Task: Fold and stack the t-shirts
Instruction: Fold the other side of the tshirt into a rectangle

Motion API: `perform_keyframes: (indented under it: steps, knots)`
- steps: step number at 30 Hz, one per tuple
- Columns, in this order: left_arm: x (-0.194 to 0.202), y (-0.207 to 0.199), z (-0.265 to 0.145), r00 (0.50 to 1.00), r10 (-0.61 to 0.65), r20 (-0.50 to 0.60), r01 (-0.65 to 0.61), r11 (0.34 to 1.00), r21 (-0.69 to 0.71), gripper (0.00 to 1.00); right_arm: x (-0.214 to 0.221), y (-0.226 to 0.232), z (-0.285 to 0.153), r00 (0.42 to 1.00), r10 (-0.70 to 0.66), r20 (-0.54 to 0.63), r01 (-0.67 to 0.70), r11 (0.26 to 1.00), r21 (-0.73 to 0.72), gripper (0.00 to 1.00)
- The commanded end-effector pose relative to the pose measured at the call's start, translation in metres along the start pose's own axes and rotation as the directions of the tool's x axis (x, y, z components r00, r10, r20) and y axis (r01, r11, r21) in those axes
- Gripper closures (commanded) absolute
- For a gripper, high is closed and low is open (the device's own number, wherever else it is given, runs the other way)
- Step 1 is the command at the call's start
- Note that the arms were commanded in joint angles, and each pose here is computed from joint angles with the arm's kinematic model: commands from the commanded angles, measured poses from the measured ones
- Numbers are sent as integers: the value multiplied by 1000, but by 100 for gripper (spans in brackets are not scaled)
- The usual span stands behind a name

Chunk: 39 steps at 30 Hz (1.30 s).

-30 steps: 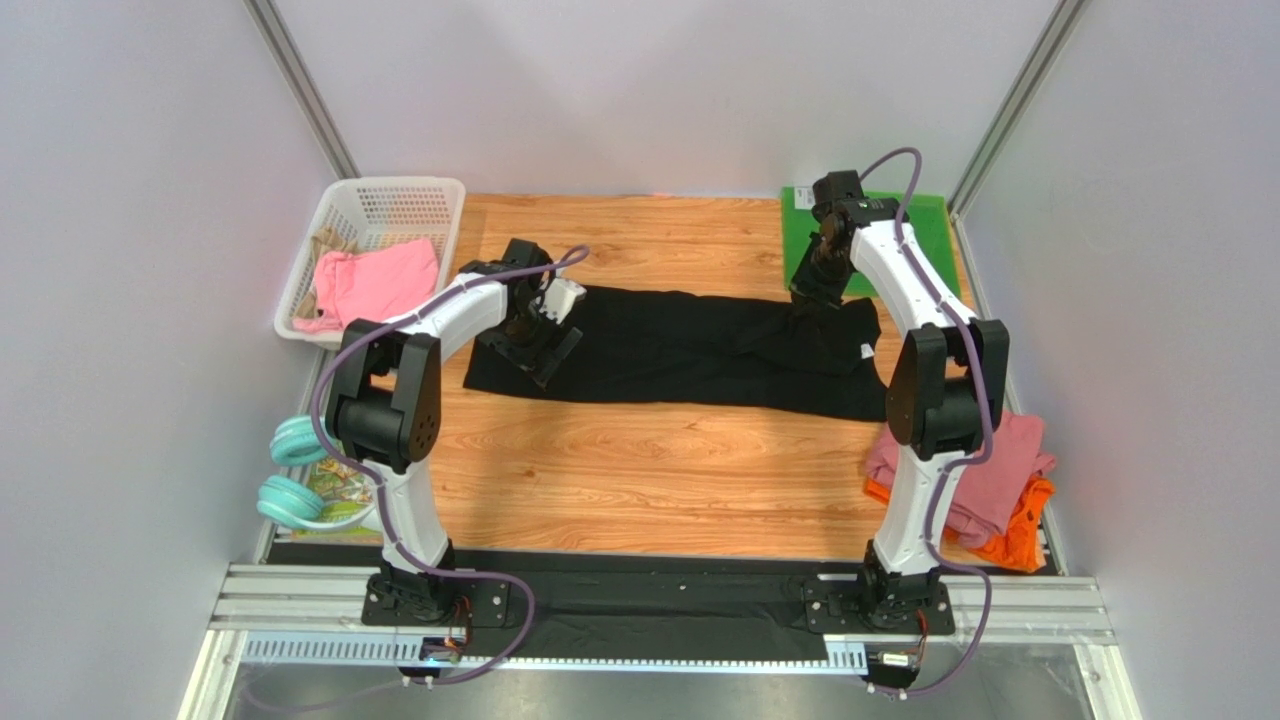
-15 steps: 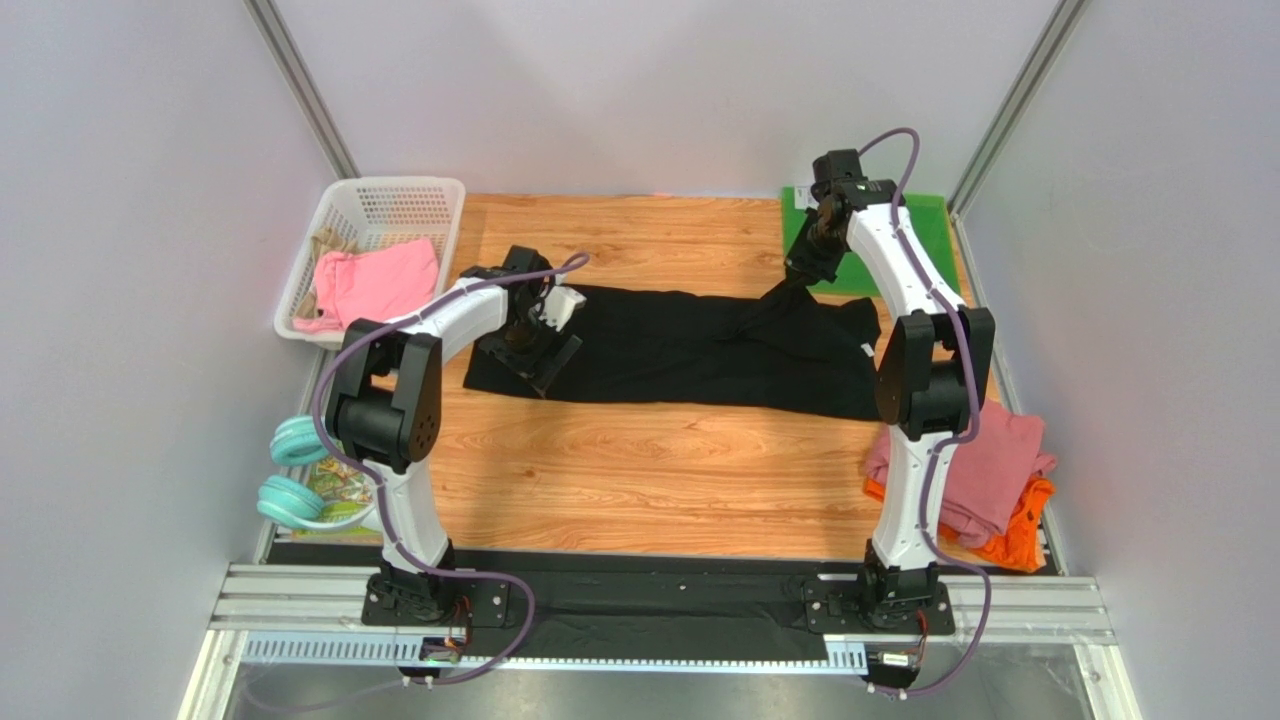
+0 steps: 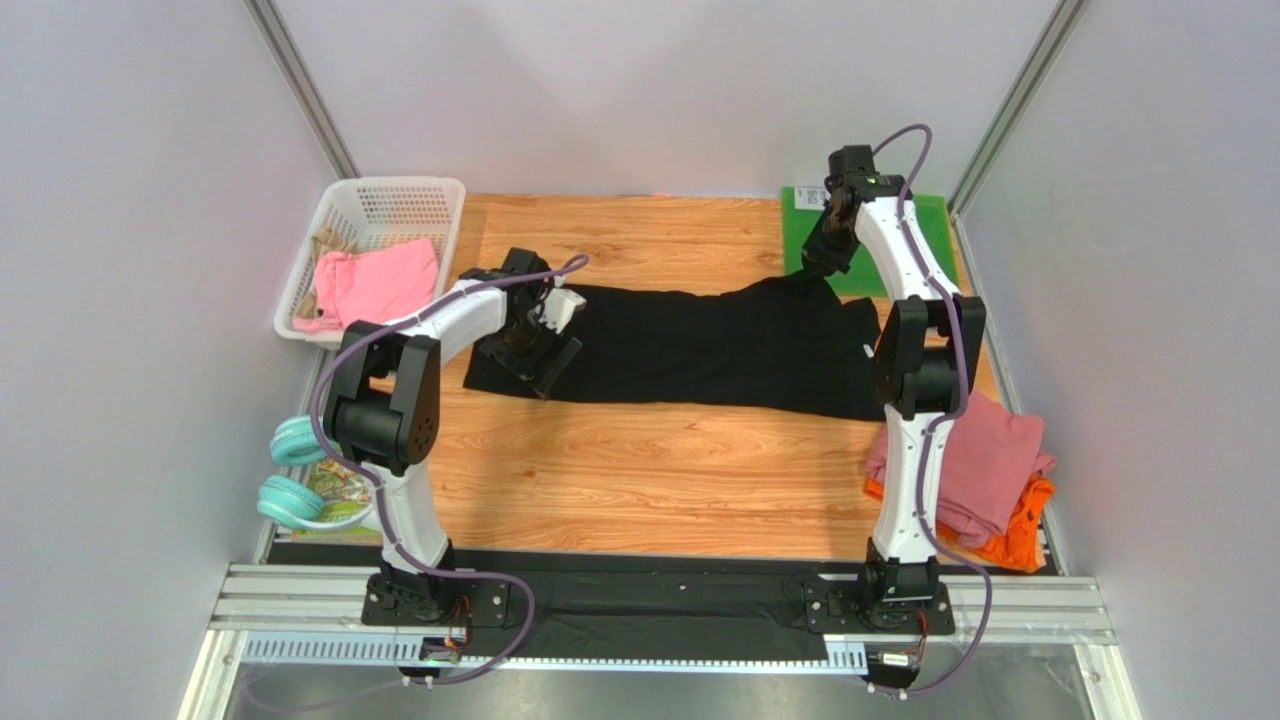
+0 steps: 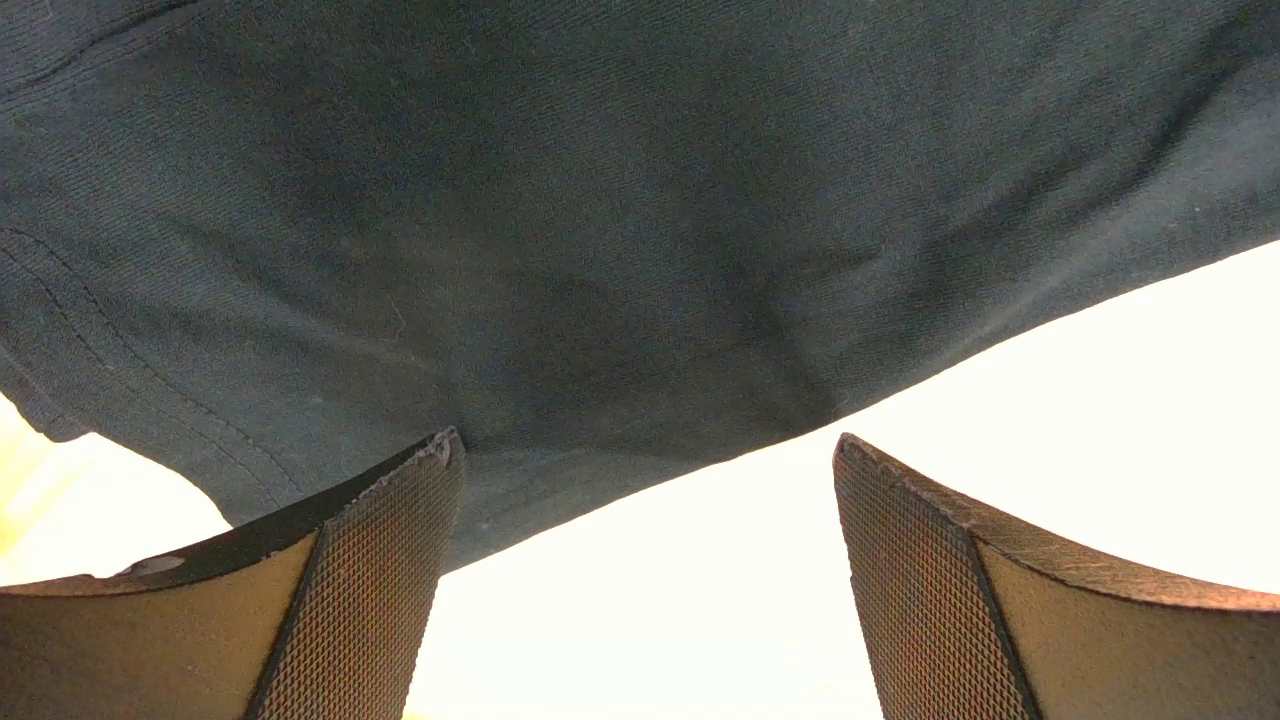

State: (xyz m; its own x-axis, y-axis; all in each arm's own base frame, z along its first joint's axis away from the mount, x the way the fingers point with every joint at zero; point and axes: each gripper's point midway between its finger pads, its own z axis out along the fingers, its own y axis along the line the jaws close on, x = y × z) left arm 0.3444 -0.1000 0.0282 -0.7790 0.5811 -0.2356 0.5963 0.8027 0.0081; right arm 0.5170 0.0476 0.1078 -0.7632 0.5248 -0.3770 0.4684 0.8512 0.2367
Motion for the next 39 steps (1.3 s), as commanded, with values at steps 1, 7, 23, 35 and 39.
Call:
perform_keyframes:
  steps: [1, 7, 23, 35, 39]
  knots:
    - [-4, -3, -15, 999, -6, 43, 5, 1000, 17, 3, -33, 9, -9, 992, -28, 125, 28, 1000, 2, 92]
    - [-2, -5, -20, 999, -7, 46, 6, 1000, 16, 3, -65, 5, -25, 980, -7, 201, 1, 1000, 28, 62]
    - [-9, 11, -20, 998, -12, 65, 15, 999, -46, 3, 55, -10, -113, 999, -2, 40, 3, 1000, -25, 44]
    - [-89, 49, -25, 989, -28, 146, 33, 999, -33, 3, 130, -75, -66, 994, 33, -108, -14, 985, 170, 100]
    - [-86, 50, -15, 993, -22, 118, 26, 999, -33, 3, 125, -76, -57, 994, 39, -99, -18, 979, 203, 100]
